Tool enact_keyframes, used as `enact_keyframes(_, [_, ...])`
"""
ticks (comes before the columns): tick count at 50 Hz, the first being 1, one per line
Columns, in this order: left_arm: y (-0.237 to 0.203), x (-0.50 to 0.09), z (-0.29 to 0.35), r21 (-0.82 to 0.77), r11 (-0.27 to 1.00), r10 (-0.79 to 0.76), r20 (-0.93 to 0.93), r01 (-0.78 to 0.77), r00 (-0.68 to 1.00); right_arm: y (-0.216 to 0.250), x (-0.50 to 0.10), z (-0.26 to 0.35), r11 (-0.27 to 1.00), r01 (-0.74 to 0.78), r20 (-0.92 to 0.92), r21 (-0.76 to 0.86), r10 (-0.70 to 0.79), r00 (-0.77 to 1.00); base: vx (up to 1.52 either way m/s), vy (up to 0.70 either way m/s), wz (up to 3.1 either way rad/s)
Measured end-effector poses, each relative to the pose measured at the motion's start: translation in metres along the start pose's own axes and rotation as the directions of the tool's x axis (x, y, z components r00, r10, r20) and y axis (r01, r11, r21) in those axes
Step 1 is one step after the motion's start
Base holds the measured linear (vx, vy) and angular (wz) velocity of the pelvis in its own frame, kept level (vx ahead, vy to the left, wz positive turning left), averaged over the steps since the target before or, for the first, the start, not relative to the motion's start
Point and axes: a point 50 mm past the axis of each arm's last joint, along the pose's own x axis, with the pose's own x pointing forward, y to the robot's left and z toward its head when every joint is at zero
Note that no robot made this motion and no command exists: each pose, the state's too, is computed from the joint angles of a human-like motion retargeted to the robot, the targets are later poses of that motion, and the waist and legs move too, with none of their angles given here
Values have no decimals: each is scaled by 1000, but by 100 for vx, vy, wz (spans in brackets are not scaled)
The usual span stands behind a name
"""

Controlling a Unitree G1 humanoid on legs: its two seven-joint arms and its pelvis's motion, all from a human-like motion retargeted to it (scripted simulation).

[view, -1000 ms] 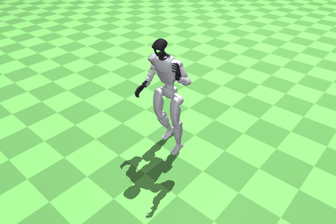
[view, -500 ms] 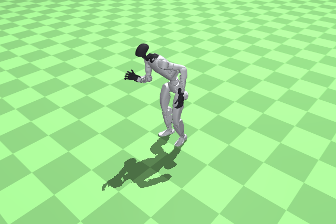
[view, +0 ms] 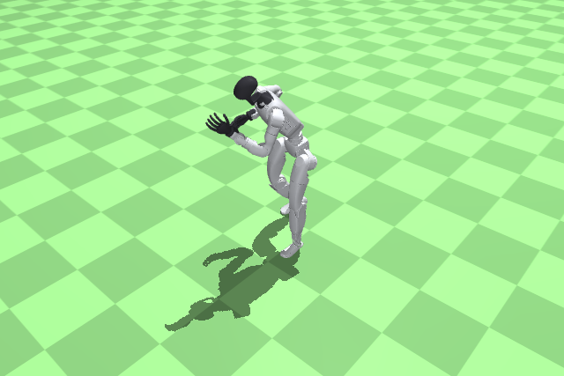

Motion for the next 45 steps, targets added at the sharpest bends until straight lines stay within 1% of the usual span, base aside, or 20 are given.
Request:
enact_keyframes(4, [-5,-71,-66,88,992,-55,-385,95,921,42,52,22,979,145,272,141,-179,946,46,25,1])
enact_keyframes(5, [4,-100,-77,112,988,-41,-486,109,873,53,70,38,969,172,359,179,-227,905,48,25,-43])
enact_keyframes(7, [48,-161,-77,169,975,0,-647,143,763,67,102,86,951,156,554,267,-284,782,46,24,-64])
enact_keyframes(11, [148,-256,-8,279,906,97,-869,319,485,90,115,187,925,-33,814,380,-317,487,38,20,-47])
enact_keyframes(13, [183,-279,39,264,889,148,-939,374,312,98,109,216,928,-79,870,363,-308,384,33,14,5])
enact_keyframes(15, [205,-283,82,237,887,181,-968,396,175,101,103,228,943,-64,900,327,-291,325,33,11,67])
enact_keyframes(17, [213,-273,109,254,886,214,-966,389,144,99,99,225,957,-27,912,288,-265,313,34,10,132])
enact_keyframes(19, [210,-260,117,310,880,242,-945,359,222,94,96,209,969,-1,906,246,-229,357,34,11,182])
enact_keyframes(21, [198,-237,108,368,881,237,-887,297,396,86,91,180,980,9,868,199,-180,464,31,10,221])
enact_keyframes(23, [184,-196,93,408,886,187,-752,222,633,77,89,141,988,16,768,153,-129,628,25,5,221])
enact_keyframes(25, [169,-145,78,448,883,119,-499,138,858,65,85,87,993,32,569,116,-93,817,18,0,205])
enact_keyframes(27, [150,-91,72,466,885,79,-157,3,984,63,73,19,994,34,257,106,-60,964,14,-3,197])
enact_keyframes(28, [136,-66,71,418,904,89,11,-86,996,60,62,-11,995,23,104,98,-33,994,12,-2,211])
enact_keyframes(30, [102,-22,79,241,950,124,290,-197,949,52,35,-45,996,-5,-85,84,12,996,9,0,212])
enact_keyframes(33, [62,6,105,37,988,113,501,-152,858,40,16,-39,997,-78,-89,26,80,993,4,6,130])
enact_keyframes(35, [54,5,108,22,996,60,517,-83,854,38,17,-29,992,-120,-47,24,121,992,0,12,1])
enact_keyframes(38, [78,-21,79,122,991,10,291,-48,957,39,43,-2,991,-121,118,61,113,987,-2,17,-150])
enact_keyframes(41, [128,-77,48,251,966,99,-135,-63,986,35,77,72,997,-19,510,75,-22,860,-9,20,-239])
enact_keyframes(43, [164,-128,39,324,943,223,-424,-83,878,26,86,142,989,113,795,100,-148,588,-20,19,-190])
enact_keyframes(45, [194,-181,37,399,911,356,-628,-106,692,12,78,210,933,283,944,222,-278,179,-28,15,-107])
